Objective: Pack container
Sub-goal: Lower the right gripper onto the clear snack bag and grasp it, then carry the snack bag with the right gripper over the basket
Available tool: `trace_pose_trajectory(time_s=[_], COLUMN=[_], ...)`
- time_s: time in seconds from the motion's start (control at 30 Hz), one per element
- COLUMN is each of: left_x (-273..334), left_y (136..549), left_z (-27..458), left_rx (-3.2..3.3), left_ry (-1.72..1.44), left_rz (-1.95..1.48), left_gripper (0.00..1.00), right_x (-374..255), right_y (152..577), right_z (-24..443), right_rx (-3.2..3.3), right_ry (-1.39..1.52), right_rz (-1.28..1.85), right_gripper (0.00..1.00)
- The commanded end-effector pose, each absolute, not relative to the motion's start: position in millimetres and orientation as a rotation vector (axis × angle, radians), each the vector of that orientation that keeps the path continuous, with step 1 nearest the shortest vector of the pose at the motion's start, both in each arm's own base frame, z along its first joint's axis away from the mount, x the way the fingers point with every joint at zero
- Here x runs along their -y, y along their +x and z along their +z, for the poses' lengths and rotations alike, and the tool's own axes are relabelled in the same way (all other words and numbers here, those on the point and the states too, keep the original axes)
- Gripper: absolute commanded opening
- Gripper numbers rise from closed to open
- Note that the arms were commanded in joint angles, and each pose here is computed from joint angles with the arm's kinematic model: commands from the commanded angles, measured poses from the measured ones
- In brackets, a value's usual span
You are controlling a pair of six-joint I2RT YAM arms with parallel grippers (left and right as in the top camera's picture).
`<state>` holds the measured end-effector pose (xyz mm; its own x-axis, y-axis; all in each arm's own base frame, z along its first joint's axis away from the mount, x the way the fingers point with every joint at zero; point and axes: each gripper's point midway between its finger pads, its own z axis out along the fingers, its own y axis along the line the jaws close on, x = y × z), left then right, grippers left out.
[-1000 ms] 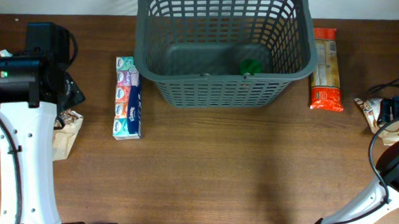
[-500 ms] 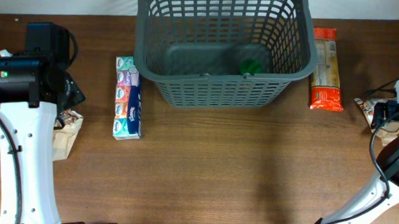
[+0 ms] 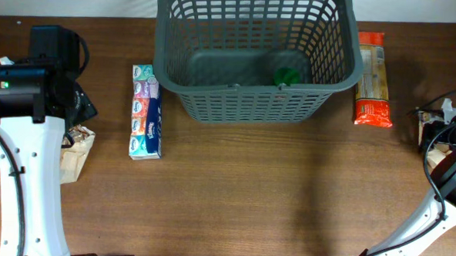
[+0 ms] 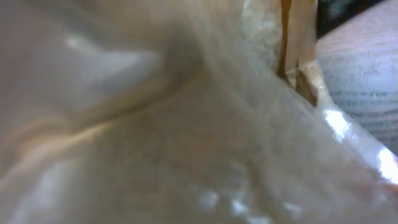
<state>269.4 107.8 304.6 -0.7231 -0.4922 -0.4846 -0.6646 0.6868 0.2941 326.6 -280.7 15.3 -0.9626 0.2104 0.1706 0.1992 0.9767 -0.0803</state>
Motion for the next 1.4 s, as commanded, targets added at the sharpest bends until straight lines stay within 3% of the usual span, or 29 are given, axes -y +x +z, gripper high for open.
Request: trace_pose_trajectory(time_s=[0.0, 0.1, 0.17, 0.27, 0.47, 0.6, 0.73, 0.9, 1.03, 1.17, 1.37], left_x=[-108, -108, -108, -108, -108, -108, -108, -108, -106, -100, -100], left_y=[270, 269, 269, 269, 269, 269, 268, 268, 268, 270, 270], left_z=[302, 302, 301, 301, 301, 301, 301, 301, 300, 297, 297], left_rx=[-2.542, -2.542, -2.543, -2.546, -2.545, -2.545, -2.550, -2.550, -2.558, -2.577, -2.577], left_ry=[-0.911, -0.911, -0.911, -0.911, -0.911, -0.911, -0.910, -0.910, -0.910, -0.911, -0.910], left_rz=[0.642, 0.642, 0.642, 0.643, 0.644, 0.643, 0.645, 0.645, 0.626, 0.577, 0.577], left_gripper=[1.00, 0.99, 1.00, 1.00, 1.00, 1.00, 1.00, 1.00, 1.00, 1.00, 1.00], right_x=[278, 278, 276, 276, 280, 295, 290, 251, 216, 175, 72], right_y=[330, 331, 332, 332, 339, 361, 411, 443, 434, 417, 406], right_z=[7, 7, 7, 7, 18, 57, 157, 288, 376, 433, 497], right_rx=[2.942, 2.947, 2.951, 2.941, 2.928, 2.976, 3.238, 3.638, 3.849, 3.983, 4.172], right_ry=[-0.355, -0.392, -0.396, -0.467, -0.687, -0.917, -1.054, -1.014, -1.034, -0.967, -0.489], right_rz=[0.073, 0.070, 0.055, 0.062, 0.097, 0.164, -0.019, -0.353, -0.488, -0.530, -0.783], right_gripper=[0.67, 0.44, 0.22, 0.04, 0.04, 0.04, 0.04, 0.04, 0.04, 0.04, 0.04])
